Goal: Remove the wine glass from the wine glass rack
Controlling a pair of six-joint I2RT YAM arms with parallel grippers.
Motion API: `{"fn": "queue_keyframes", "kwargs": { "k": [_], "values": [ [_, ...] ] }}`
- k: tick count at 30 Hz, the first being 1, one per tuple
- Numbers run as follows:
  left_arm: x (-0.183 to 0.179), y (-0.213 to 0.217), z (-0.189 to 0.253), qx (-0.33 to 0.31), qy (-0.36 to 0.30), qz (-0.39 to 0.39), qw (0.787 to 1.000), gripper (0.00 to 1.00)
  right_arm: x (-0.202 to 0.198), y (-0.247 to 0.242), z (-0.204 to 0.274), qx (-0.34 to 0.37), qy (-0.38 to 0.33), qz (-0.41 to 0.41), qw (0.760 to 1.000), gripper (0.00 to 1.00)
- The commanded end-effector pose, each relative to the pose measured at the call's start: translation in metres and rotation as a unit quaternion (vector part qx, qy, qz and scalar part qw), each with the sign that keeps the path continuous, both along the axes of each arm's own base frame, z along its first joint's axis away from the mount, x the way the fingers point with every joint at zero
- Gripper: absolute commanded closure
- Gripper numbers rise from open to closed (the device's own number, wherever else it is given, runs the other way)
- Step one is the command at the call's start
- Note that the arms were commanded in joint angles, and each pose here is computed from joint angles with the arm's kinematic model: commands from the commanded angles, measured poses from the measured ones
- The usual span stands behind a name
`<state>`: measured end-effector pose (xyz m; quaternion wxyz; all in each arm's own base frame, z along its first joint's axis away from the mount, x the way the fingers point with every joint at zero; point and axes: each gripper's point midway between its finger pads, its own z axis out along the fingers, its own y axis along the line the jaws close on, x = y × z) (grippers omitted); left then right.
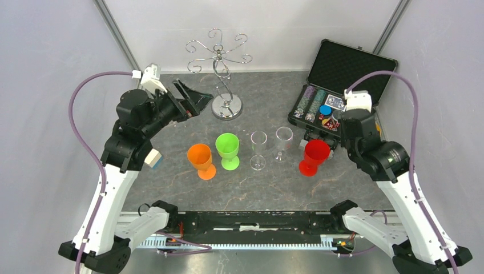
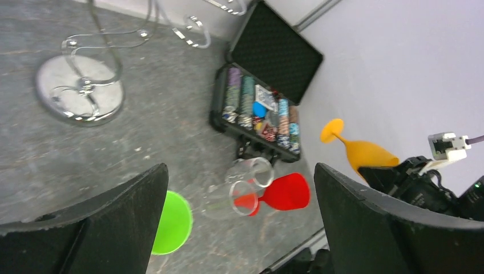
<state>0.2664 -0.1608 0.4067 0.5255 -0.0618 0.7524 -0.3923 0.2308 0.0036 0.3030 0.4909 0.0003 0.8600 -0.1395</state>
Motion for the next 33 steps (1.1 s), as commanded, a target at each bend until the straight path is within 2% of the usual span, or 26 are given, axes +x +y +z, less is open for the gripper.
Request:
{"fn": "queue_keyframes", "kwargs": {
  "k": [1,5,15,22,33],
  "values": [
    [0.001,0.02,-0.023,0.081,0.004,0.029,0.996,0.0,-0.034,-0.014,-0.052,-0.02,0.09,-0.013,0.996,1.0],
    [0.002,0.02,-0.027,0.09,0.006,0.028,0.996,0.0,-0.042,-0.018,-0.078,-0.023,0.114,-0.018,0.993,1.0],
    [0.0,0.02,-0.031,0.094,0.007,0.022,0.995,0.0,-0.053,0.007,-0.137,0.017,0.2,0.05,0.978,1.0],
    [0.0,0.023,-0.033,0.098,0.005,0.029,0.995,0.0,-0.069,0.016,-0.151,0.038,0.256,0.069,0.963,1.0],
    [-0.002,0.028,-0.039,0.098,0.0,0.043,0.994,0.0,-0.085,0.027,-0.154,0.068,0.295,0.087,0.949,0.96]
  ]
}}
